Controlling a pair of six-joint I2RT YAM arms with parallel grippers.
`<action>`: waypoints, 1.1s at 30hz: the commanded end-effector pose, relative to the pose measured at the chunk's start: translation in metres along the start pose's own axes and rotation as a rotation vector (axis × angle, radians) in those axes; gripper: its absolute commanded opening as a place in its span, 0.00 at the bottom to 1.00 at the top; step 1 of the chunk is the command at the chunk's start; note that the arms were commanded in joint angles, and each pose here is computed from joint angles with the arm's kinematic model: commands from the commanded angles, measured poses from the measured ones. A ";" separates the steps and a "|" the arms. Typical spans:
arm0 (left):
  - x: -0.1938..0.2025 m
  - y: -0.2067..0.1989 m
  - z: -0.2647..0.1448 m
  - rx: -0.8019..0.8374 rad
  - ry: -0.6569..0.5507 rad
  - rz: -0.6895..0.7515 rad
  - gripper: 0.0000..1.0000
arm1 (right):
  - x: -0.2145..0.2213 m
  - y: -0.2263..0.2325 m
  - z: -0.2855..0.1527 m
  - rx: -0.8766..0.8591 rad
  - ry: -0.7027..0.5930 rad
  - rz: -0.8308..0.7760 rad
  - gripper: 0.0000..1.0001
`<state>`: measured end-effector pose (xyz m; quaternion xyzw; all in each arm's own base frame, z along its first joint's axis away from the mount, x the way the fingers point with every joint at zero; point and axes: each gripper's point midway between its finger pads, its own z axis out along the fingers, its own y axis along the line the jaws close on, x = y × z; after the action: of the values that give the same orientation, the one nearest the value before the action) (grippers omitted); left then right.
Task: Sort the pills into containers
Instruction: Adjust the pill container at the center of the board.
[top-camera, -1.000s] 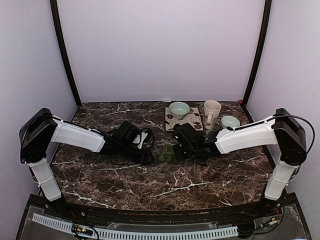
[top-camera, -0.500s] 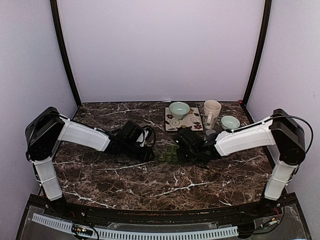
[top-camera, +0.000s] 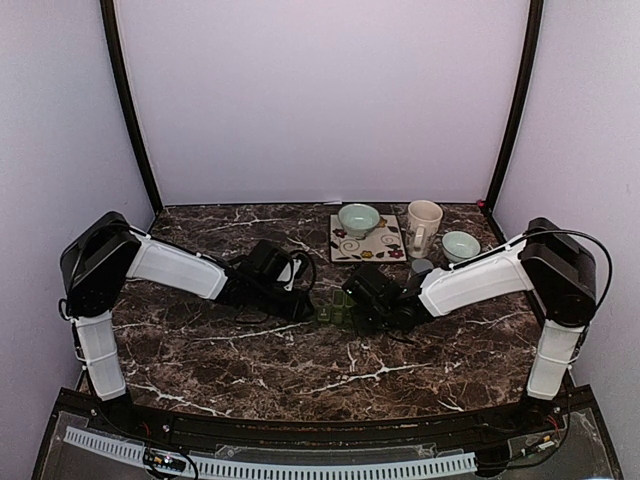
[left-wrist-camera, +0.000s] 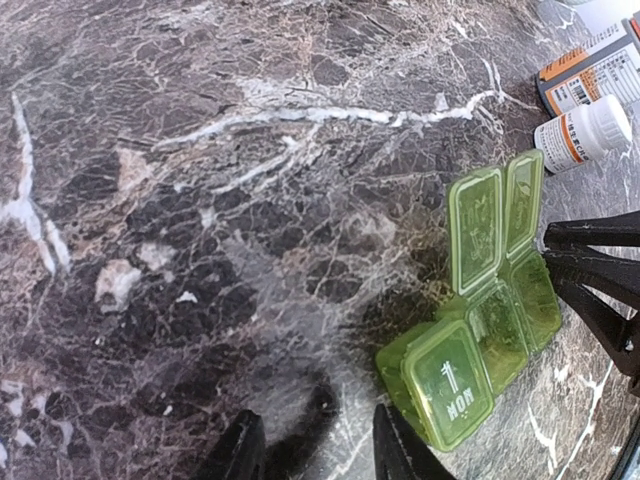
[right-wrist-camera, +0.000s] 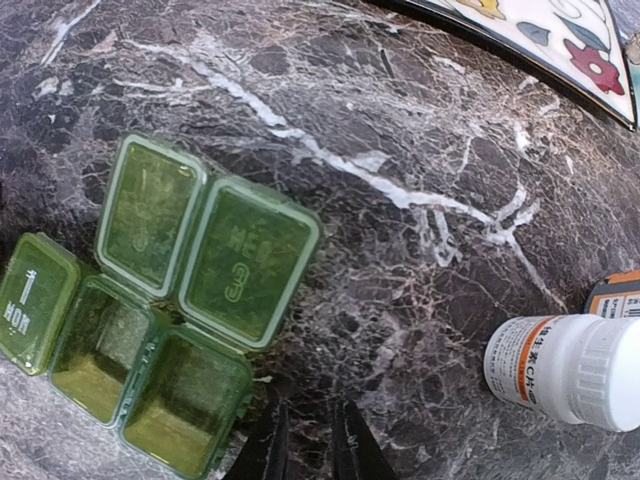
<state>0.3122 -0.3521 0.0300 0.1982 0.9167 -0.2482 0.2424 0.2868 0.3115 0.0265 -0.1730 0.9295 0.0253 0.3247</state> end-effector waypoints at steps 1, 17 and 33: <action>-0.007 -0.010 0.003 0.048 -0.003 0.010 0.39 | -0.003 0.011 0.004 -0.045 -0.014 0.030 0.17; -0.017 -0.016 0.001 0.065 -0.018 0.036 0.39 | 0.006 0.034 -0.001 -0.100 -0.003 0.033 0.16; -0.022 -0.012 0.001 0.045 -0.026 0.050 0.39 | 0.009 0.054 -0.008 -0.133 -0.006 0.023 0.15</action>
<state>0.3226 -0.3561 0.0326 0.2083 0.9128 -0.2491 0.2478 0.2612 0.3358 0.0196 -0.1826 0.9309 0.0573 0.3112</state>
